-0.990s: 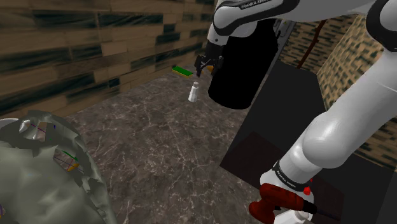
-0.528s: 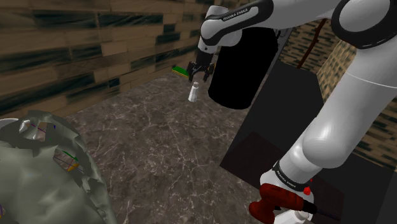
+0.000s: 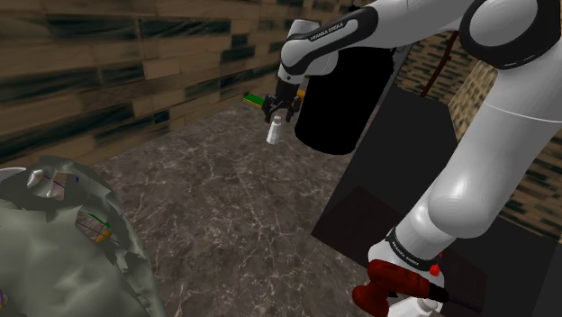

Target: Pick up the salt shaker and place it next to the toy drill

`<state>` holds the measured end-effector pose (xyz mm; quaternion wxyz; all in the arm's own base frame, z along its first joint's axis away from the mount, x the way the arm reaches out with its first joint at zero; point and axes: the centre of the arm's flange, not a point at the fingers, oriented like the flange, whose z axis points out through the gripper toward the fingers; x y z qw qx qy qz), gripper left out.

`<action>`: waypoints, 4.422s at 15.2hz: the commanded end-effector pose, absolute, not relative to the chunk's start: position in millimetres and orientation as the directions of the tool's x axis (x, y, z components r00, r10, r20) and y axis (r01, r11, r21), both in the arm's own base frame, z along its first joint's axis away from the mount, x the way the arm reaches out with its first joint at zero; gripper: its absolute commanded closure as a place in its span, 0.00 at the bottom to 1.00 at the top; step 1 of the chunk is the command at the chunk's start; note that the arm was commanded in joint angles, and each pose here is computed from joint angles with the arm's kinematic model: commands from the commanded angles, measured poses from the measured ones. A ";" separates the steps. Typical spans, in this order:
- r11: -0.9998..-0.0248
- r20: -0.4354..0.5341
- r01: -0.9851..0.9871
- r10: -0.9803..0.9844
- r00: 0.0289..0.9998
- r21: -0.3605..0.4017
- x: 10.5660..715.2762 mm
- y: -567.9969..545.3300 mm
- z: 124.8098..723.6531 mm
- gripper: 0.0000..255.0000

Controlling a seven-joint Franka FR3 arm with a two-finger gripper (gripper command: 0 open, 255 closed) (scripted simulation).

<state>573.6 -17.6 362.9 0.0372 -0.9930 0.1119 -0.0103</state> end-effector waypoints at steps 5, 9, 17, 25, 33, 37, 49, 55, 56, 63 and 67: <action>-0.972 0.012 -0.221 -0.223 0.975 -0.076 573.7 -17.6 362.5 1.00; -0.972 0.012 -0.221 -0.223 0.975 -0.076 573.6 -17.7 362.5 1.00; -0.972 0.012 -0.221 -0.223 0.975 -0.076 573.6 -17.6 378.3 1.00; -0.972 0.012 -0.221 -0.223 0.975 -0.076 573.7 -17.6 420.5 1.00; -0.972 0.012 -0.221 -0.223 0.975 -0.076 573.7 -17.6 462.8 1.00; -0.972 0.012 -0.221 -0.223 0.975 -0.076 573.7 -17.6 483.9 1.00; -0.972 0.012 -0.221 -0.223 0.975 -0.076 573.7 -17.6 547.3 1.00; -0.972 0.012 -0.221 -0.223 0.975 -0.076 573.7 -17.6 579.0 1.00; -0.972 0.012 -0.221 -0.223 0.975 -0.076 573.6 -17.6 580.6 1.00; -0.972 0.012 -0.221 -0.223 0.975 -0.076 495.1 30.9 580.7 1.00; -0.972 0.012 -0.221 -0.223 0.975 -0.076 450.2 58.6 580.7 1.00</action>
